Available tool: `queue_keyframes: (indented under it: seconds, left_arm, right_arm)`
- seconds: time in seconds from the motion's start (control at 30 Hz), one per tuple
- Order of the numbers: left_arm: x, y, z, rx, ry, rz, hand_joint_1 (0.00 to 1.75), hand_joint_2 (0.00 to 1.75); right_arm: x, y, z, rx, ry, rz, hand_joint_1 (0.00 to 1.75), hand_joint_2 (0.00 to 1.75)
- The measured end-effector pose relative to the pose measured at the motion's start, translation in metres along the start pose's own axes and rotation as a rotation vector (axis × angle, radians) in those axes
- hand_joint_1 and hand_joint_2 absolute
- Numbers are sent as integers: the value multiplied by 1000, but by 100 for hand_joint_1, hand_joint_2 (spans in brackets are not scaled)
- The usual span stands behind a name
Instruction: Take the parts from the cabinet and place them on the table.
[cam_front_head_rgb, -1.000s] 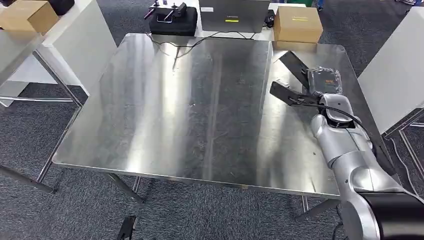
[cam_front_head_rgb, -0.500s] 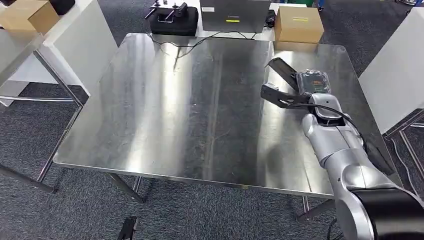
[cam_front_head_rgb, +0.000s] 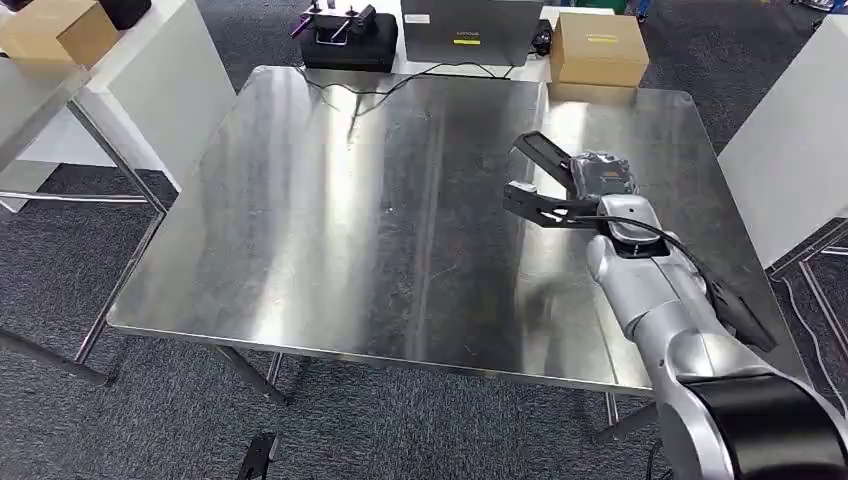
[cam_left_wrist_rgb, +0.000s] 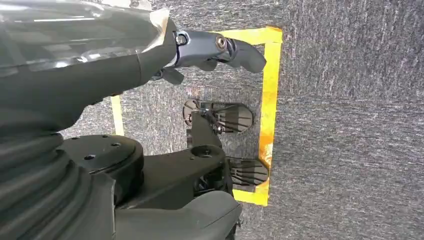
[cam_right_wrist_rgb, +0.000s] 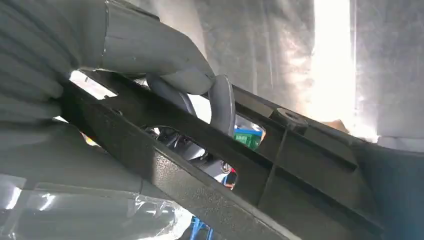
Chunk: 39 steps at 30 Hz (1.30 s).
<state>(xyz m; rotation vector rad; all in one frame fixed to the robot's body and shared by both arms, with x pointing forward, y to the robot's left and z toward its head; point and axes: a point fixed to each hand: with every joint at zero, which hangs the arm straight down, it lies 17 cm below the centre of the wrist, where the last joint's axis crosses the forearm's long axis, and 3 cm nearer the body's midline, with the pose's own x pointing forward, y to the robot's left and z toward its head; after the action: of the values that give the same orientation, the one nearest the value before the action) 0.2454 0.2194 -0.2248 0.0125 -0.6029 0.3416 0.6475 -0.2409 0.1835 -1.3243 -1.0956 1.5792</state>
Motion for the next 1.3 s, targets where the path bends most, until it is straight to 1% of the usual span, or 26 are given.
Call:
queue_keyframes:
  seconds: [1.03, 1.2, 1.3]
  left_arm:
    - [-4, 3, 0, 10, 18, -20, 0, 175]
    - [-3, 4, -1, 18, 18, -14, 0, 175]
    - [-4, 5, -1, 24, 20, -11, 0, 175]
  right_arm:
    - [-5, 15, 4, 33, 3, 4, 0, 0]
    - [-1, 2, 1, -28, -20, -51, 0, 0]
    - [2, -20, -2, -110, -52, -98, 0, 0]
